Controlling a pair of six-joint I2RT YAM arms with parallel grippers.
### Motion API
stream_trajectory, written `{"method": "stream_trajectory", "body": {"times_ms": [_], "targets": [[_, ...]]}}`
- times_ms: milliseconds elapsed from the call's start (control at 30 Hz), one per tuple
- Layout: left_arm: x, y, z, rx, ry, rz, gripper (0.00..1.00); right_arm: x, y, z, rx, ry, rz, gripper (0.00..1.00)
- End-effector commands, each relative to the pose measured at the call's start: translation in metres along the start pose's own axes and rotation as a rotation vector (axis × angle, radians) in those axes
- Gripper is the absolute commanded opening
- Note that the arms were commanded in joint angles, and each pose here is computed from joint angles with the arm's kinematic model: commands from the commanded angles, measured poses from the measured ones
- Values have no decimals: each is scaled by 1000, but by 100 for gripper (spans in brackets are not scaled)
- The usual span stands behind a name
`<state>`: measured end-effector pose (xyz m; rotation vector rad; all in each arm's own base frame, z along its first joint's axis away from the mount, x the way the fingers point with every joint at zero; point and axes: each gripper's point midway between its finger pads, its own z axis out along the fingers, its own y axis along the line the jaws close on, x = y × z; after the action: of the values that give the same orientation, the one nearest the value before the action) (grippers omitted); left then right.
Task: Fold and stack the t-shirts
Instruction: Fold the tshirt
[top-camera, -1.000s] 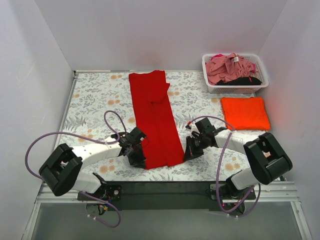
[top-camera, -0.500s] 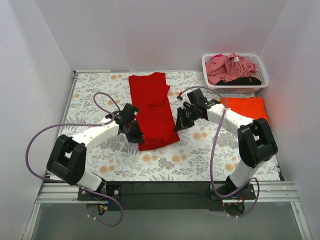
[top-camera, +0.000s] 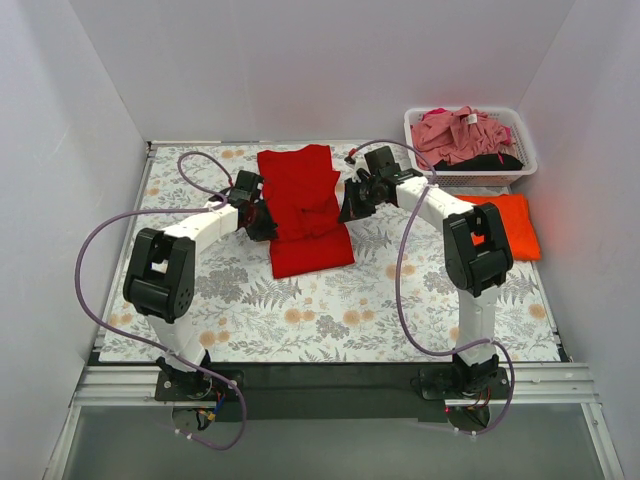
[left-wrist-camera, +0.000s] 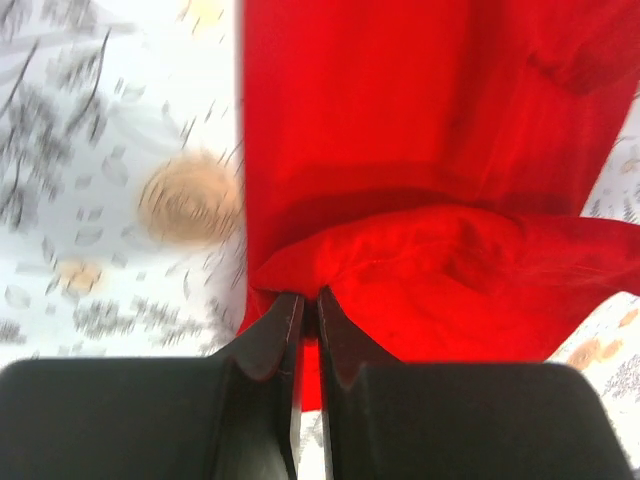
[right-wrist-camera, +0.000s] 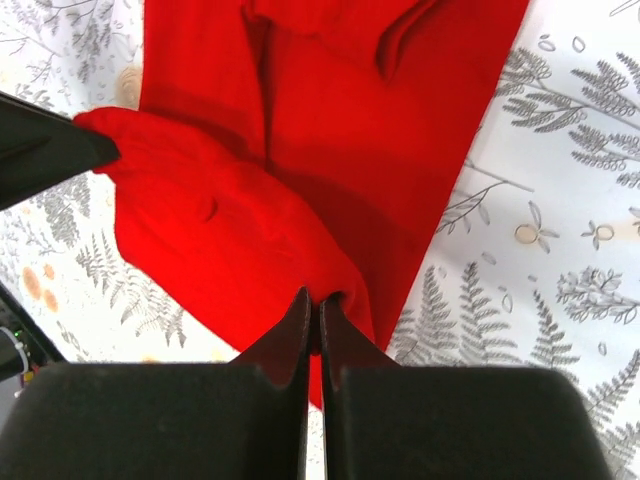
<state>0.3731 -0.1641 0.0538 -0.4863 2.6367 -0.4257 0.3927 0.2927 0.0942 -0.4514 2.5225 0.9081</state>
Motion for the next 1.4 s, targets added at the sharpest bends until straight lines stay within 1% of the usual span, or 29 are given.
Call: {"method": "stream_trajectory", "body": {"times_ms": [0,167,433,633,700,767,900,933,967,1033,1067,1100,1133,1167,1233,1267,1367], "targets": [[-43,-17,-4,50,-131,45,0,-35,0,-1,-20,-91,-64,1],[-65,-23,-6,83,-191,46,0,-46,-8,3,-38,-110,-61,1],[-84,-21,0,91,-239,42,0,-61,-15,6,-56,-158,-52,1],[-90,-16,15,89,-264,44,0,-67,-23,21,-68,-174,-57,1],[-88,-12,24,81,-255,47,0,-65,-30,29,-60,-168,-59,1],[-92,-9,30,61,-277,44,0,-66,-32,33,-61,-168,-67,1],[-92,-7,41,60,-278,43,0,-64,-42,42,-40,-167,-81,1],[-91,-3,45,42,-276,40,5,-65,-44,43,-35,-171,-85,1],[-91,-1,46,34,-278,34,9,-67,-46,43,-30,-175,-87,10],[-91,1,42,26,-285,23,18,-68,-44,42,-30,-178,-103,23],[-89,3,40,20,-286,17,29,-69,-43,40,-29,-182,-108,33],[-90,3,37,21,-293,16,34,-74,-41,33,-17,-198,-113,37],[-90,4,32,11,-292,14,41,-75,-39,30,-11,-205,-118,44],[-97,3,21,1,-322,10,55,-75,-37,26,-5,-210,-124,47],[-100,3,7,-13,-334,8,64,-76,-33,15,29,-230,-145,51],[-104,-1,-7,-6,-363,9,66,-76,-31,11,40,-237,-155,52],[-96,-8,-25,9,-380,21,68,-71,-19,0,76,-258,-196,52]]}}
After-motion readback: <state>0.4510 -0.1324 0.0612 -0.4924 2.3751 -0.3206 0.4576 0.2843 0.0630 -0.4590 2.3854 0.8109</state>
